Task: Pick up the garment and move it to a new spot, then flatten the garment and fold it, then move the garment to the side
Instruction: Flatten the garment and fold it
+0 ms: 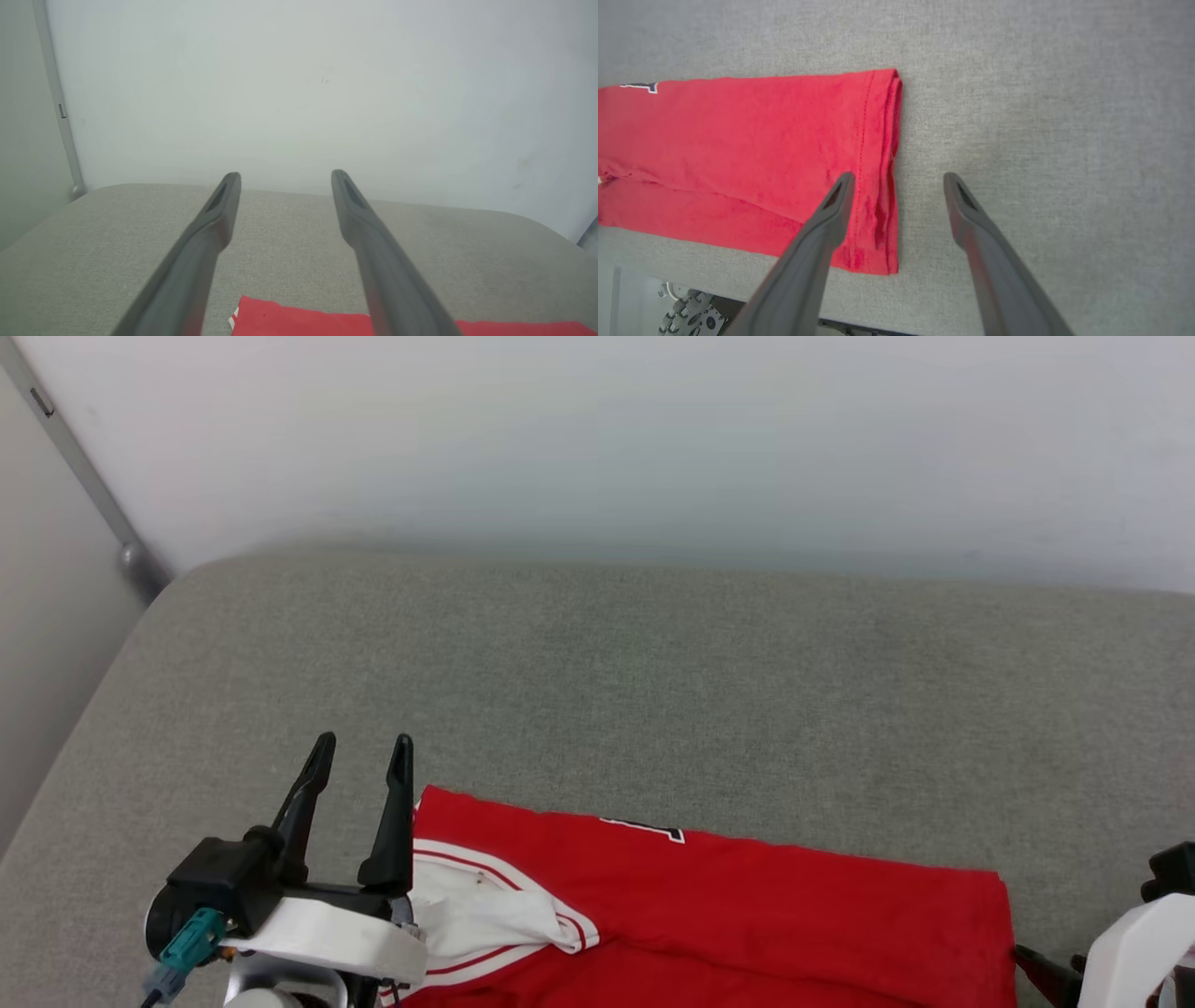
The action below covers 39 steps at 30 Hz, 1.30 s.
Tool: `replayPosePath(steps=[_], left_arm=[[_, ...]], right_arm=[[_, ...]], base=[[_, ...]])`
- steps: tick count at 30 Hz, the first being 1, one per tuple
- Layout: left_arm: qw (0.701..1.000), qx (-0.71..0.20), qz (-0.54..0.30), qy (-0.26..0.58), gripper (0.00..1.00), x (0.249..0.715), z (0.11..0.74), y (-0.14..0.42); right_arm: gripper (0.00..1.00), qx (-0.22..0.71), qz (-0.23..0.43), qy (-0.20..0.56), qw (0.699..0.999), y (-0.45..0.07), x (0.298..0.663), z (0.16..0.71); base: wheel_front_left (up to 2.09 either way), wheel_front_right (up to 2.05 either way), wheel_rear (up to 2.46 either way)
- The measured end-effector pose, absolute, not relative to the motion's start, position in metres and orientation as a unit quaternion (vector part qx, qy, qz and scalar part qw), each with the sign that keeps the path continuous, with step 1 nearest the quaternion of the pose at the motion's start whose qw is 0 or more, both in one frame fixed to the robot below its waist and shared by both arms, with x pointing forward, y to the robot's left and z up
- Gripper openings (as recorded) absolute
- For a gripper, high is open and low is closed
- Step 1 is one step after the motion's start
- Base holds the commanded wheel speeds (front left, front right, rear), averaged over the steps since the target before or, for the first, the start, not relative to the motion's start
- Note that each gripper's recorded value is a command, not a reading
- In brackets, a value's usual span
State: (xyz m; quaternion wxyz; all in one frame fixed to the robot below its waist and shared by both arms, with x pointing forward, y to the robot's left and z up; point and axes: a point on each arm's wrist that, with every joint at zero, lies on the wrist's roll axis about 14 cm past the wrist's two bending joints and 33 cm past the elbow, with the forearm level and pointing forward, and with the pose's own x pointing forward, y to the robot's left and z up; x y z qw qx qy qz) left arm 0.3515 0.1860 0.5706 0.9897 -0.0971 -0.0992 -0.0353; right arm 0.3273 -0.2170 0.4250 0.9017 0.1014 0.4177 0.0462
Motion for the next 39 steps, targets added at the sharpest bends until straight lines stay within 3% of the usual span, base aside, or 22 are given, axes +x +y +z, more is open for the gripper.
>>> replayPosePath(steps=[12, 13, 14, 16, 28, 39], left_arm=[[0.993, -0.072, -0.023, -0.089, 1.0, 0.367, 0.561, 0.194], [0.993, -0.072, -0.02, -0.089, 1.0, 0.367, 0.56, 0.195], [0.993, -0.071, -0.02, -0.088, 1.0, 0.367, 0.56, 0.195], [0.993, -0.072, -0.019, -0.091, 1.0, 0.367, 0.562, 0.195], [0.993, -0.071, -0.026, -0.091, 1.0, 0.357, 0.566, 0.19], [0.992, -0.075, -0.059, -0.086, 1.0, 0.359, 0.567, 0.165]], right_arm=[[1.0, 0.149, 0.083, 0.52, 0.837, -0.18, 0.339, 0.365], [0.47, 0.15, 0.085, 0.523, 0.834, -0.179, 0.339, 0.364], [0.22, 0.15, 0.088, 0.526, 0.832, -0.179, 0.339, 0.364], [0.0, 0.149, 0.091, 0.526, 0.832, -0.179, 0.34, 0.365], [0.0, 0.114, 0.098, 0.465, 0.873, -0.197, 0.355, 0.403], [0.0, 0.098, -0.04, 0.41, 0.906, -0.312, 0.346, 0.447]], base=[[0.0, 0.0, 0.0], [0.0, 0.0, 0.0], [0.0, 0.0, 0.0], [0.0, 0.0, 0.0], [0.0, 0.0, 0.0], [0.0, 0.0, 0.0]])
